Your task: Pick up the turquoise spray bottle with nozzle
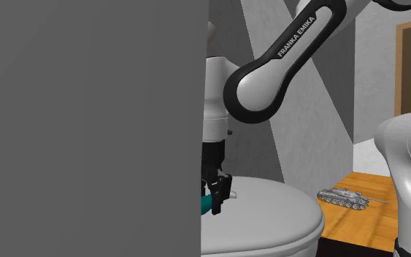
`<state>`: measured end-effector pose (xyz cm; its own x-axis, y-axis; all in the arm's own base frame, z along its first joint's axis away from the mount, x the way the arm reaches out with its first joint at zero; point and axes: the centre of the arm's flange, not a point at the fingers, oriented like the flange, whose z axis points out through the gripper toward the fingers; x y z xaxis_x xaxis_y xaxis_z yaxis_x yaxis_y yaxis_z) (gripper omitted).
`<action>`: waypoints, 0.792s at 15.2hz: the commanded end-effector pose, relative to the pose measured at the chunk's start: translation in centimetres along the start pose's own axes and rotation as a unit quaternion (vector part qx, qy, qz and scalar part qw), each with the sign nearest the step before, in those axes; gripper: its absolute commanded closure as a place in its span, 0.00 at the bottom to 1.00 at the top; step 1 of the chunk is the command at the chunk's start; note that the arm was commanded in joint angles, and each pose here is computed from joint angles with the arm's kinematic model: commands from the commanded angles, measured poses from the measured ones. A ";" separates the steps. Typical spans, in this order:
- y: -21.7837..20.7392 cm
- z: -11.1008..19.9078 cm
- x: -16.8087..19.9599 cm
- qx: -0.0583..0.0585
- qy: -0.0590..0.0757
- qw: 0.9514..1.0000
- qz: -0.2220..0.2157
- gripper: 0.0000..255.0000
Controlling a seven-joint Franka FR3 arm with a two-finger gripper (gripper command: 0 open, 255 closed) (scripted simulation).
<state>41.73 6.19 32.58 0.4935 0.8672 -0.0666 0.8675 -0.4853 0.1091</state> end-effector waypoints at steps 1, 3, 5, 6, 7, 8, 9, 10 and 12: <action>0.0 0.1 0.0 0.001 -0.001 1.000 0.000 1.00; 0.0 0.2 0.1 0.001 -0.001 1.000 0.000 1.00; 0.1 -0.9 0.0 0.001 -0.001 1.000 0.000 1.00; 0.2 -1.4 -0.1 0.001 -0.001 1.000 0.000 1.00; 0.2 -1.9 -0.1 0.001 -0.001 1.000 0.000 1.00; 0.3 -2.4 -0.1 0.001 -0.001 1.000 0.000 1.00; 0.4 -3.0 -0.2 0.001 -0.001 1.000 0.000 1.00; 0.4 -3.5 -0.2 0.001 -0.001 1.000 0.000 1.00; 0.5 -4.5 -0.3 0.001 -0.001 1.000 0.000 1.00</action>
<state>41.80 6.29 36.63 0.4933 0.8672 -0.0682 0.8678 -0.4852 0.1074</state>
